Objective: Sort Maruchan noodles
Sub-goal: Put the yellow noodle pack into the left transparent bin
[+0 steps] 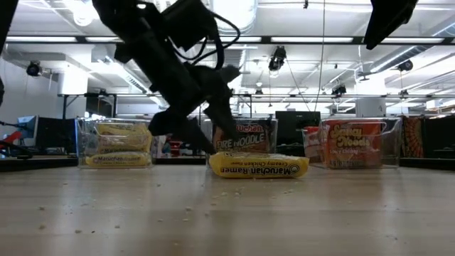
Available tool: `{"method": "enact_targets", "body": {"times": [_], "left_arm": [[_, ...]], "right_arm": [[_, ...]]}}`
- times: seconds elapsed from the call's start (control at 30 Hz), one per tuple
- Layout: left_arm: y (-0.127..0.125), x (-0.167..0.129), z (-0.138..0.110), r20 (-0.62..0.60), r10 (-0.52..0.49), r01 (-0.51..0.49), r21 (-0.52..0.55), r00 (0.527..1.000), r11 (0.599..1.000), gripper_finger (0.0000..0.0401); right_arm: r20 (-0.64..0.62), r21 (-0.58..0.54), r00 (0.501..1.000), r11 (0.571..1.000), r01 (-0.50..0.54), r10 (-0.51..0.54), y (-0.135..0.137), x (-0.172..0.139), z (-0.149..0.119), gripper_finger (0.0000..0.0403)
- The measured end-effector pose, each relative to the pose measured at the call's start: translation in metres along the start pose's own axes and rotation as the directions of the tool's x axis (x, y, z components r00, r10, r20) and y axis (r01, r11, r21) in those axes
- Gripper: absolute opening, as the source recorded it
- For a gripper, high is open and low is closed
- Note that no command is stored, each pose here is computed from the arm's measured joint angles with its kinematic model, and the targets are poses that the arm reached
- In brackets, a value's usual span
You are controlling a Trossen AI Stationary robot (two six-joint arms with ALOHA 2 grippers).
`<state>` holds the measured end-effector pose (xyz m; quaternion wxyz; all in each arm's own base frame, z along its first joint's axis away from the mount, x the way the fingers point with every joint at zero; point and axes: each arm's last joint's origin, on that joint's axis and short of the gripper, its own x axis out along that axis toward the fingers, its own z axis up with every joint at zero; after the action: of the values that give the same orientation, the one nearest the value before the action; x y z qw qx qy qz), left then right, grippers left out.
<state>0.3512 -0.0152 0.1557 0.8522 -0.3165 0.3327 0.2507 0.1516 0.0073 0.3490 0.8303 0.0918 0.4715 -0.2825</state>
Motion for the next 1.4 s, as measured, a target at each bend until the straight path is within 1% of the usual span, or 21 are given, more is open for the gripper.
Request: {"method": "enact_targets", "body": {"times": [0.13, 0.23, 0.43, 0.6, 0.73, 0.83, 0.93, 1.0, 1.1, 1.4], "left_arm": [[0.006, 0.002, -0.003, 0.009, 0.058, -0.058, -0.037, 0.998, 0.998, 0.0287], [0.008, 0.002, -0.004, 0.034, 0.105, -0.103, -0.036, 0.994, 0.994, 0.0304], [0.014, 0.011, -0.008, 0.032, 0.123, -0.122, -0.036, 0.992, 0.992, 0.0341], [0.012, 0.020, -0.008, 0.070, 0.077, -0.074, -0.050, 0.995, 0.996, 0.0348], [0.016, 0.026, -0.012, 0.094, 0.015, -0.008, -0.074, 0.996, 0.997, 0.0348], [0.021, 0.030, -0.018, 0.113, -0.008, 0.019, -0.096, 0.994, 0.995, 0.0348], [0.027, 0.033, -0.023, 0.153, -0.047, 0.067, -0.130, 0.987, 0.989, 0.0348], [0.030, 0.035, -0.026, 0.182, -0.088, 0.117, -0.152, 0.979, 0.981, 0.0348], [0.033, 0.039, -0.030, 0.216, -0.132, 0.170, -0.167, 0.967, 0.971, 0.0348], [0.034, 0.041, -0.032, 0.187, -0.159, 0.187, -0.144, 0.969, 0.972, 0.0346]], "right_arm": [[0.000, 0.001, 1.000, 1.000, 0.000, 0.000, 0.000, 0.000, 0.000, 0.0231], [0.000, 0.000, 1.000, 1.000, 0.000, 0.000, 0.000, 0.000, 0.000, 0.0231], [0.000, 0.000, 1.000, 1.000, 0.000, 0.000, 0.000, 0.000, 0.000, 0.0231], [-0.001, 0.000, 1.000, 1.000, 0.001, -0.001, 0.000, 0.000, 0.000, 0.0231], [-0.001, 0.000, 1.000, 1.000, 0.001, -0.001, 0.000, 0.000, 0.000, 0.0231], [0.000, 0.000, 1.000, 1.000, 0.001, -0.001, 0.000, 0.000, 0.000, 0.0231], [-0.001, 0.000, 1.000, 1.000, 0.001, -0.001, 0.000, 0.000, 0.000, 0.0231], [-0.001, 0.000, 1.000, 1.000, 0.000, 0.000, 0.000, 0.000, 0.000, 0.0231], [-0.001, 0.000, 1.000, 1.000, 0.001, -0.001, 0.000, 0.000, 0.000, 0.0231], [-0.001, 0.000, 1.000, 1.000, 0.001, -0.001, 0.000, 0.000, 0.000, 0.0231]]}}
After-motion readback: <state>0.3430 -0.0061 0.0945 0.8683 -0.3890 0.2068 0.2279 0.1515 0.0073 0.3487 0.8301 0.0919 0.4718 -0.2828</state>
